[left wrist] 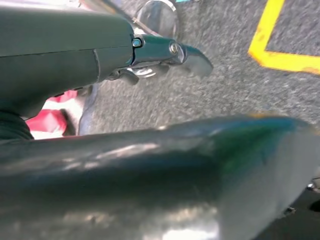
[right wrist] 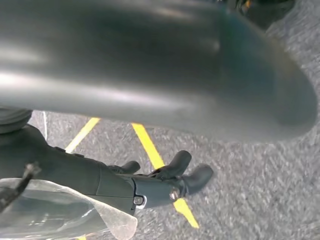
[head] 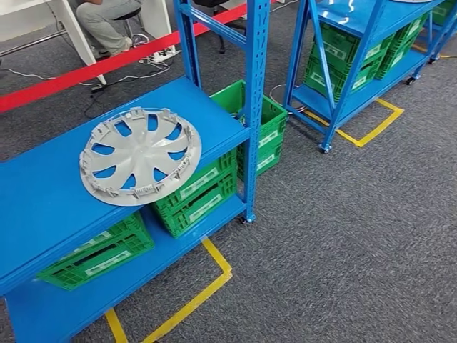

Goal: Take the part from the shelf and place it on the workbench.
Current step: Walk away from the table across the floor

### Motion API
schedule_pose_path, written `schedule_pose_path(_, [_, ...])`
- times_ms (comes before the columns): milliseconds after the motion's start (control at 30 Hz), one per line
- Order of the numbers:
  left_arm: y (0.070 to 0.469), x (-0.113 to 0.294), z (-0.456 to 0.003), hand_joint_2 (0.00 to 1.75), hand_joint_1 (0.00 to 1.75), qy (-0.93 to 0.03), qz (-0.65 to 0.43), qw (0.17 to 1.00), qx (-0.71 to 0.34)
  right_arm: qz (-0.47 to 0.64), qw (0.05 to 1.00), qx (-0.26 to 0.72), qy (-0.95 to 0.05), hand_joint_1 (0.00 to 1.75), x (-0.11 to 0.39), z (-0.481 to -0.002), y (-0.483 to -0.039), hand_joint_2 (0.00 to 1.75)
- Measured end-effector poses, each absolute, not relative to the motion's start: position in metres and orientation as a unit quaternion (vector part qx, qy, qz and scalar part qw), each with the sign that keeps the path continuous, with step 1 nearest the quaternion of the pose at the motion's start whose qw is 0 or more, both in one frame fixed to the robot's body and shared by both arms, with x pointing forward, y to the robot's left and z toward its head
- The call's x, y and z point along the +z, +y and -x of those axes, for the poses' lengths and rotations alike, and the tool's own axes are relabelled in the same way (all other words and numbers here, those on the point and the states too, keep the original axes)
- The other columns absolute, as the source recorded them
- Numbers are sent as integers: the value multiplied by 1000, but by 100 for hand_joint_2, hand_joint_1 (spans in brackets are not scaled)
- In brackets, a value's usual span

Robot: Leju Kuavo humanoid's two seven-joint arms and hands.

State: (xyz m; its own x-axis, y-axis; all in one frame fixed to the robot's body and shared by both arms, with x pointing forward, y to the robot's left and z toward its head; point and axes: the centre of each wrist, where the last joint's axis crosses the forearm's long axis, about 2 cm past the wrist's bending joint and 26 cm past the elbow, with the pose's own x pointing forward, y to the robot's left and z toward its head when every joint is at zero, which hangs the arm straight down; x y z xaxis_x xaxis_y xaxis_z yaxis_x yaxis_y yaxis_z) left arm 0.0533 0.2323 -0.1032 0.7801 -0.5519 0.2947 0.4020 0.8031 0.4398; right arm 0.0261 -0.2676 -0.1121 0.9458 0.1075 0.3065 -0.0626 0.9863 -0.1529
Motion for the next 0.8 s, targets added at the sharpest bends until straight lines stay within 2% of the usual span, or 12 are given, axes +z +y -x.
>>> schedule_pose_path(800, [231, -103, -51, 0, 0, -206, -177, 928, -257, 74, 984, 48, -156, 0, -112, -23, -269, 0])
